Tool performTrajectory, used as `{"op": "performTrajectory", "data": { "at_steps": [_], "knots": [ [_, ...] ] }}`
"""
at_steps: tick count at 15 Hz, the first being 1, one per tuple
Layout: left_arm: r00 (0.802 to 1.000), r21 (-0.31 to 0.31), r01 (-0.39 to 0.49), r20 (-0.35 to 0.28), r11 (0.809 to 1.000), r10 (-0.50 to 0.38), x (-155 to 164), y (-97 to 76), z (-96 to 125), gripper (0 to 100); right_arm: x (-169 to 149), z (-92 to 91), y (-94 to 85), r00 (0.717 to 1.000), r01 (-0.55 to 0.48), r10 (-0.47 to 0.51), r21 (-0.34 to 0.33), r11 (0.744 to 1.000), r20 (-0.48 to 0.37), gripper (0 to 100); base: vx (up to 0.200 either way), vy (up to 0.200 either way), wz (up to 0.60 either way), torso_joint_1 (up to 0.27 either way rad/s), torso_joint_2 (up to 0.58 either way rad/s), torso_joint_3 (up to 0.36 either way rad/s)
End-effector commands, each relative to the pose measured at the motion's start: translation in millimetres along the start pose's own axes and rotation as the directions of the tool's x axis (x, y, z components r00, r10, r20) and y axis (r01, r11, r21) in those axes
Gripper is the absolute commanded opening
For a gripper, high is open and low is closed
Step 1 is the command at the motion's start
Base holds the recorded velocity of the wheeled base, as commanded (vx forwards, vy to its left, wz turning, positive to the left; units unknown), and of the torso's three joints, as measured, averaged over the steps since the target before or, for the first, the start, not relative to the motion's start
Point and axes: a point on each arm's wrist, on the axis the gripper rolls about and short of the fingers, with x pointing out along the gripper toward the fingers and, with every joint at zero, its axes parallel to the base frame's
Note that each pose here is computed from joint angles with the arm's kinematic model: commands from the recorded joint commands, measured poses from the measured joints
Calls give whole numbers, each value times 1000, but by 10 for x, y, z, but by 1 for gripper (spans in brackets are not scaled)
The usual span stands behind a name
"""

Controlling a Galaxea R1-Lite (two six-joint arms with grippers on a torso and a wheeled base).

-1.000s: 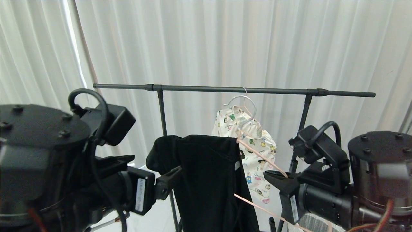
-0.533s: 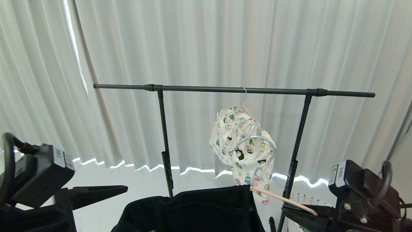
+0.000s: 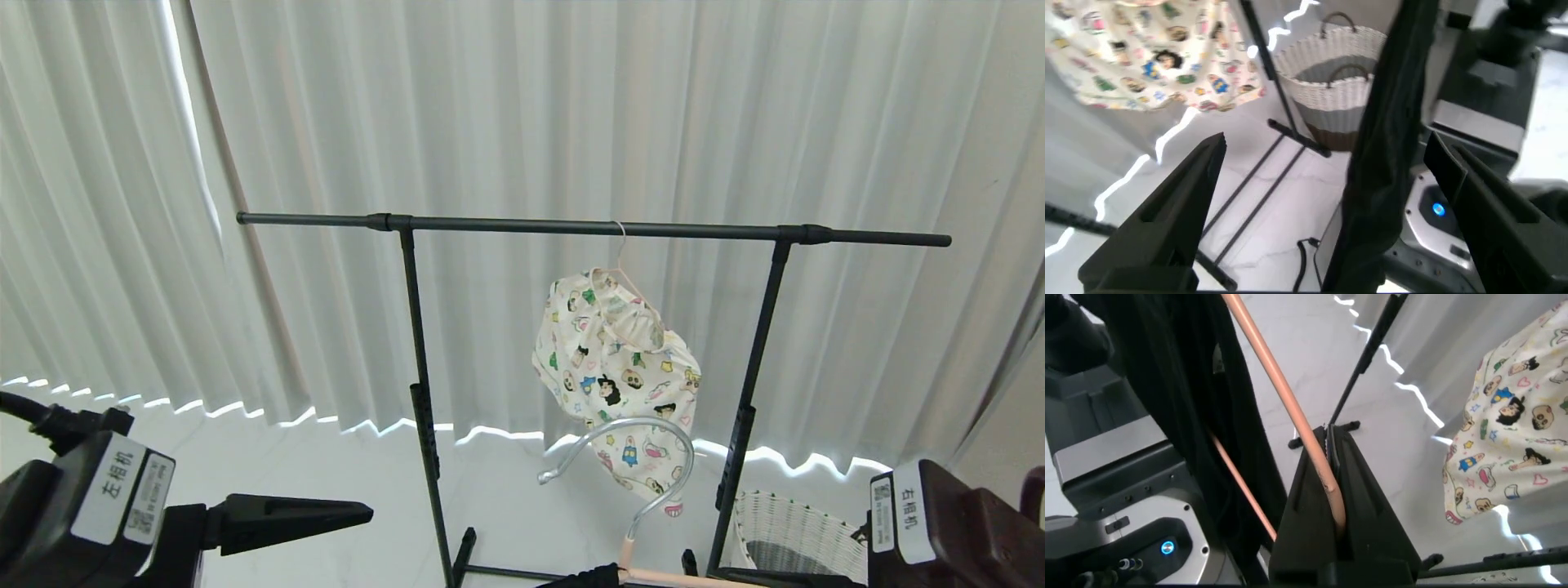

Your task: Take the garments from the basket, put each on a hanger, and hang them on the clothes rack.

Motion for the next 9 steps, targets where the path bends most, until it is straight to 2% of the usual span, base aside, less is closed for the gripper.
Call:
{"op": "performTrajectory", "data": {
  "at_steps": [1, 6, 9],
  "knots": [
    [999, 5, 30, -17, 1000, -30, 58, -16, 6, 100, 3, 0, 11, 1000, -5, 5, -2, 1000, -1, 0, 0, 0, 0, 0, 0, 0],
    [993, -32, 55, -103, 998, -58, 273, 30, -36, 100, 47, 83, 40, 1000, -17, 17, -7, 1000, 15, 0, 0, 0, 0, 0, 0, 0],
    [991, -34, 58, -118, 998, -62, 322, 46, -35, 100, 58, 113, 62, 999, -27, 27, -10, 1000, 21, 0, 0, 0, 0, 0, 0, 0]
  ]
}}
